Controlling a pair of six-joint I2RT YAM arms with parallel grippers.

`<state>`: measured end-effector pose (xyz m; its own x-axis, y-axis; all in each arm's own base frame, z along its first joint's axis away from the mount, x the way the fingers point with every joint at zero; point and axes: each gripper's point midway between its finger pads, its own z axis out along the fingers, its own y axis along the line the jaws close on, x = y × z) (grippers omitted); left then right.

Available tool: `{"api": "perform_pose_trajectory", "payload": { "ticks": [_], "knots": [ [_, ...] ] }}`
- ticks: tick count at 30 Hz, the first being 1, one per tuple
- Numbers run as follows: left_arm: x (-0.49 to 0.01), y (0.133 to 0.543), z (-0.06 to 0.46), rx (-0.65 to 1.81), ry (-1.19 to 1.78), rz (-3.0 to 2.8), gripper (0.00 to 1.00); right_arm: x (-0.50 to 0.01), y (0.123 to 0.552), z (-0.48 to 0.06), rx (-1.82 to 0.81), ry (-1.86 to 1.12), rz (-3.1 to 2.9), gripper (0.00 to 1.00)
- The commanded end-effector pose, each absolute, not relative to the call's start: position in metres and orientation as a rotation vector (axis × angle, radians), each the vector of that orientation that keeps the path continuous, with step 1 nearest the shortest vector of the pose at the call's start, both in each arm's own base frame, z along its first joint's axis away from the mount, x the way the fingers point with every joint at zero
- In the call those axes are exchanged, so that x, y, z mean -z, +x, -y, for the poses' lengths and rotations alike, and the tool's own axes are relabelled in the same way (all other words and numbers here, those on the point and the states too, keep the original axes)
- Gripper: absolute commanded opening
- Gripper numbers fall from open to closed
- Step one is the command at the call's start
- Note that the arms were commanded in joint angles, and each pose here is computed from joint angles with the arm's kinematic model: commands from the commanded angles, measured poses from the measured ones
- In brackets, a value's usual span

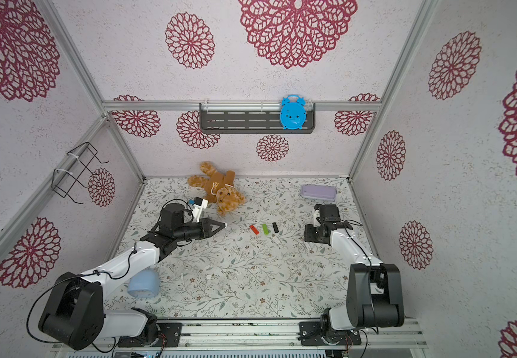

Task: Close the usb drive cover
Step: Move the USB drive to the center of the board.

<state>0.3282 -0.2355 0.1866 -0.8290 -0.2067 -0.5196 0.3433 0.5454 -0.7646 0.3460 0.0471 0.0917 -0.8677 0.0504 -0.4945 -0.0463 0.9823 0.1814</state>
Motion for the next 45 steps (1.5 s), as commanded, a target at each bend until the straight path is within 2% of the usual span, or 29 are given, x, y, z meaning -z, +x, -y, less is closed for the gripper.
{"api": "perform_pose_trajectory", "payload": {
  "ticks": [1,10,18,27,45],
  "knots": [
    [-0.2,0.34,0.235,1.246,0.12,-2.155,0.05,-0.109,0.35,-0.077,-0.381,-0.122,-2.571,0.54],
    [-0.208,0.361,0.24,1.255,0.127,-2.131,0.05,-0.088,0.35,-0.12,-0.275,-0.392,-2.667,0.54],
    [-0.214,0.38,0.22,1.197,0.062,-2.121,0.05,-0.081,0.357,-0.156,-0.219,-0.582,-2.698,0.54],
    [-0.215,0.384,0.208,1.166,0.048,-2.123,0.05,-0.065,0.351,-0.165,-0.083,-0.668,-2.748,0.53],
    [-0.211,0.386,0.208,1.165,0.039,-2.129,0.05,-0.042,0.354,-0.172,-0.054,-0.737,-2.796,0.51]
  ]
}}
